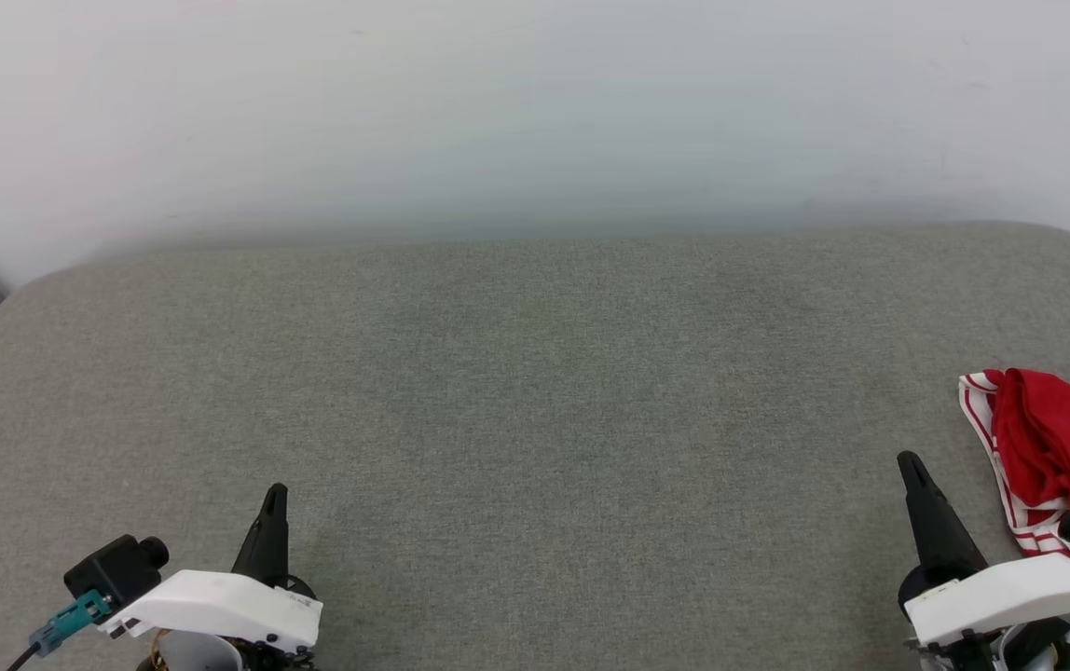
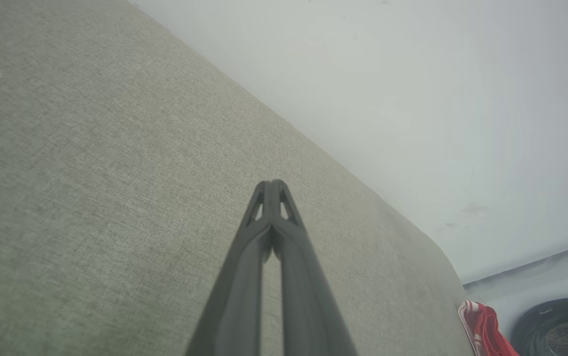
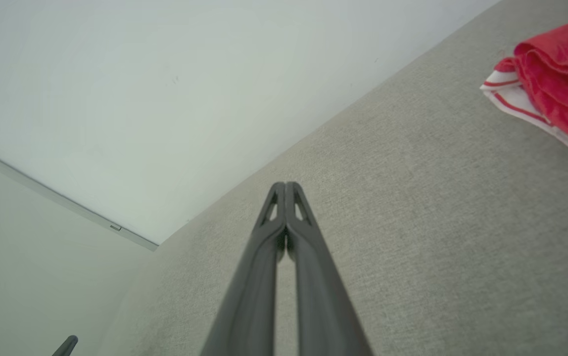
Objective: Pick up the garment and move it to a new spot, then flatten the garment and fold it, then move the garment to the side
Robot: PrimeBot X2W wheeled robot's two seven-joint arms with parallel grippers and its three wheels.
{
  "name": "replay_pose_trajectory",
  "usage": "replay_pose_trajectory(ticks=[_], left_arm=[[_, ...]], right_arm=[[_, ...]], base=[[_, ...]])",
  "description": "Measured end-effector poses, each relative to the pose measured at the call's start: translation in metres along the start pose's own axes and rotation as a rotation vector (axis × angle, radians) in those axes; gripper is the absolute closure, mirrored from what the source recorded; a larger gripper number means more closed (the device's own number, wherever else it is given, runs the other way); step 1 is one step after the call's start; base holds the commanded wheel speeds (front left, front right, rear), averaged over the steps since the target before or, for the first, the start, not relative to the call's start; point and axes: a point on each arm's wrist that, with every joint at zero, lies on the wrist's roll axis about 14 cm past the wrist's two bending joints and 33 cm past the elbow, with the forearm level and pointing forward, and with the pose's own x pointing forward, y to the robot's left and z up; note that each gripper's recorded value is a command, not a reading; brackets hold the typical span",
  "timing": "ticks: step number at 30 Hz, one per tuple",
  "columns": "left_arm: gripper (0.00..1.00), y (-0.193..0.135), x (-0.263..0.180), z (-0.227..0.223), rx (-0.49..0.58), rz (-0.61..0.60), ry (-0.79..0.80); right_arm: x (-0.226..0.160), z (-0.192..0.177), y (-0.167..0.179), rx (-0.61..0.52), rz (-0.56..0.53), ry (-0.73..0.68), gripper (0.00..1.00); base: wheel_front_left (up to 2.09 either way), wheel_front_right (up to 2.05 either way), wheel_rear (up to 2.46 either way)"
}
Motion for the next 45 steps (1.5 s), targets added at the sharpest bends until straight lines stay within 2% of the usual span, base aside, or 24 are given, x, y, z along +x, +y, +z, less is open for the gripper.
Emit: replay_pose_trajectory(ticks=[24,45], left_arm=[[1.00,-0.001,0.004,0.006,-0.303,-0.004,0.001],[1.00,-0.004,0.007,0.013,-0.515,-0.030,-0.013]], right_arm=[[0.008,0.005,-0.002,0.300,0.002,-0.022,1.00],[0.013,0.007,-0.005,0.513,0.004,-0.036,1.00]], base=[[0.00,0.00,0.00],[0.00,0.00,0.00]])
